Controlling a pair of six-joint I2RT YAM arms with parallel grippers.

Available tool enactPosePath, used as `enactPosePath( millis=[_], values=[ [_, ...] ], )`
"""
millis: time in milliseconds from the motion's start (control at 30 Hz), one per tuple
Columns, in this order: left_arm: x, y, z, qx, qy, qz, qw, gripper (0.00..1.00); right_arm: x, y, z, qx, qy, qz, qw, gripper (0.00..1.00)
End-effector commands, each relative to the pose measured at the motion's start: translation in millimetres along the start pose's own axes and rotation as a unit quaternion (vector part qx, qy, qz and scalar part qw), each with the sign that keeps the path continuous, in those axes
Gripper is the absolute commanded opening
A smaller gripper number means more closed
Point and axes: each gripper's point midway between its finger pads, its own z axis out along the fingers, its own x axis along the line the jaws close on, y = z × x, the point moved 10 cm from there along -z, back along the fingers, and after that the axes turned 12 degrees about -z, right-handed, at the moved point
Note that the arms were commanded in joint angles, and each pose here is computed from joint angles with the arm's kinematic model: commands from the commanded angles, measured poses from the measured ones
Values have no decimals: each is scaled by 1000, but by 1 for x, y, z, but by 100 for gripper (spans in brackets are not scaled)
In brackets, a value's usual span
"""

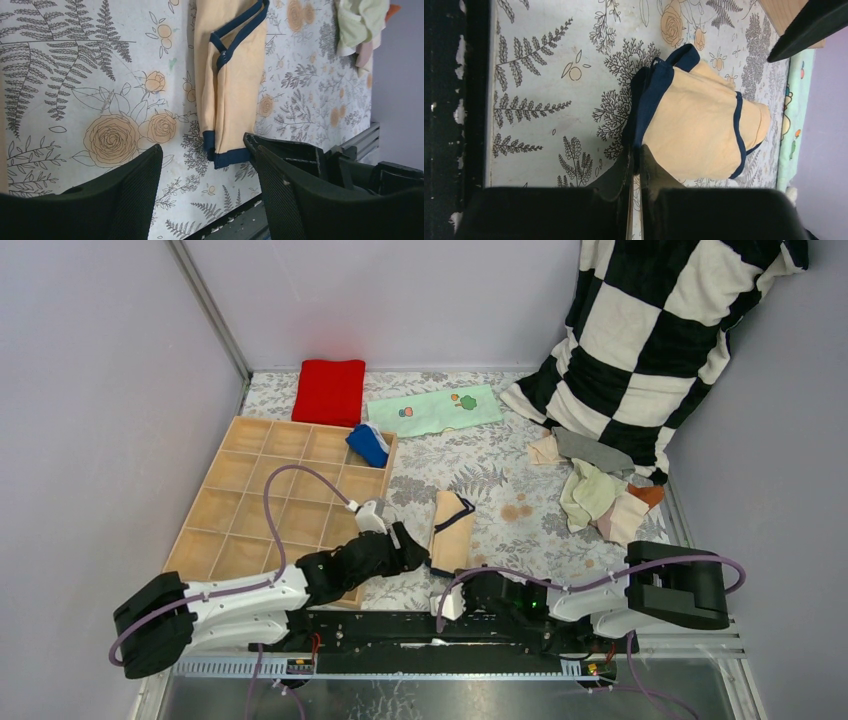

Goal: Roll the underwear
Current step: Roll the underwear to the center of the board.

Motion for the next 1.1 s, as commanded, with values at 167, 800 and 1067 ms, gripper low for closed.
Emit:
enactPosePath(
  millis=[167, 800, 1067],
  values=[
    [-3, 10, -5, -39, -13, -2, 999, 75, -16, 14, 0, -57, 7, 113, 992, 0],
    [-16, 24, -4, -84, -6, 19, 996, 79, -35, 9, 3, -137, 22, 383, 913, 0],
    [-11, 24, 7, -91, 13, 86, 992, 79, -43, -2, 4, -142, 22, 481, 865, 0]
  ],
)
